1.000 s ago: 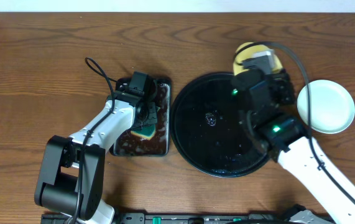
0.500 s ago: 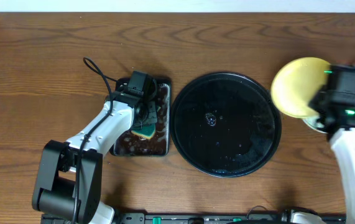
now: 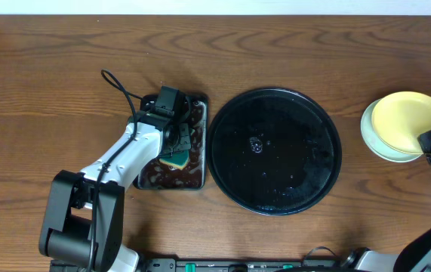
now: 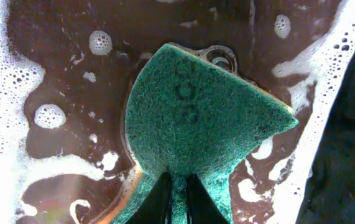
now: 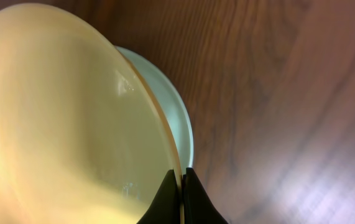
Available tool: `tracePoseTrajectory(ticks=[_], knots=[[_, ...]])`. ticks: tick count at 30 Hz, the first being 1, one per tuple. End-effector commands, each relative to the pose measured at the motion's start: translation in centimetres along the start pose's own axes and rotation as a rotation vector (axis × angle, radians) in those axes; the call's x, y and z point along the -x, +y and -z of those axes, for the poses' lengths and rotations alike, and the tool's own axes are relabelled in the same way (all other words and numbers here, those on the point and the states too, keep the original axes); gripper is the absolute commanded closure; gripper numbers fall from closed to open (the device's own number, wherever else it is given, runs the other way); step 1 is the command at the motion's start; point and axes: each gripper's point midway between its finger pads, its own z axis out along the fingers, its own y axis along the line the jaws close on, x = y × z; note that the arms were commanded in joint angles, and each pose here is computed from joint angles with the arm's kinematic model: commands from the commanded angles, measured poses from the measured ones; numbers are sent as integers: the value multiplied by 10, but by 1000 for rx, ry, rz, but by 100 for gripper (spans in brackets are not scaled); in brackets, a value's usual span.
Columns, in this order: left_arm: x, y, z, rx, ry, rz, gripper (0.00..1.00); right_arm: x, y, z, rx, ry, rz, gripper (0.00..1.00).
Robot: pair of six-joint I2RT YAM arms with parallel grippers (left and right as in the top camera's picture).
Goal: Clean dirty plates on tray and stack at the side
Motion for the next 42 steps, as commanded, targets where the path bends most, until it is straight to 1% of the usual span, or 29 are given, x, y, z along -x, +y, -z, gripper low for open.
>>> tracePoseTrajectory(ticks=[1, 3, 4, 5, 6, 7, 8, 9, 12, 13, 16, 20, 23, 25, 30, 33, 37, 39, 42], knots=[[1, 1, 4, -1, -9, -6, 92, -9, 3, -14, 41, 73, -32, 99], [2, 1, 4, -2, -10, -6, 92, -12, 6, -20, 53, 92, -30, 96], [2, 1, 4, -2, -12, -6, 91, -14, 8, -21, 63, 100, -22, 89], [2, 1, 4, -2, -13, -6, 86, -15, 11, -22, 82, 109, -9, 76], [3, 0, 4, -4, -16, -6, 71, -16, 15, -21, 105, 116, 5, 46], [5, 0, 5, -6, -22, -12, 48, -17, 20, -20, 133, 123, 26, 29], [6, -1, 6, -7, -26, -20, 38, -19, 25, -19, 159, 131, 52, 15], [8, -1, 8, -10, -33, -31, 32, -21, 28, -18, 178, 141, 65, 9], [16, -5, 20, -20, -64, -44, 26, -29, 46, -12, 279, 175, 124, 1], [21, -6, 28, -28, -85, -45, 24, -34, 58, -8, 339, 185, 177, 1], [35, -5, 51, -52, -154, -26, 21, -50, 89, 6, 472, 198, 336, 1], [47, 12, 79, -64, -223, 34, 21, -84, 124, 26, 565, 180, 605, 1], [41, 32, 86, -37, -200, 82, 20, -118, 144, 38, 588, 173, 808, 1], [30, 41, 85, -34, -148, 108, 20, -141, 146, 40, 546, 185, 903, 1], [-5, 61, 83, 3, 7, 156, 20, -182, 133, 45, 412, 238, 1047, 1], [-15, 65, 87, 13, 35, 151, 20, -192, 127, 57, 384, 236, 1096, 1], [-25, 66, 100, 7, 17, 146, 20, -194, 119, 85, 397, 209, 1124, 1], [-30, 67, 108, -3, -18, 144, 20, -191, 117, 98, 419, 165, 1126, 1], [-38, 69, 119, -30, -109, 122, 20, -186, 112, 118, 472, 70, 1119, 1]])
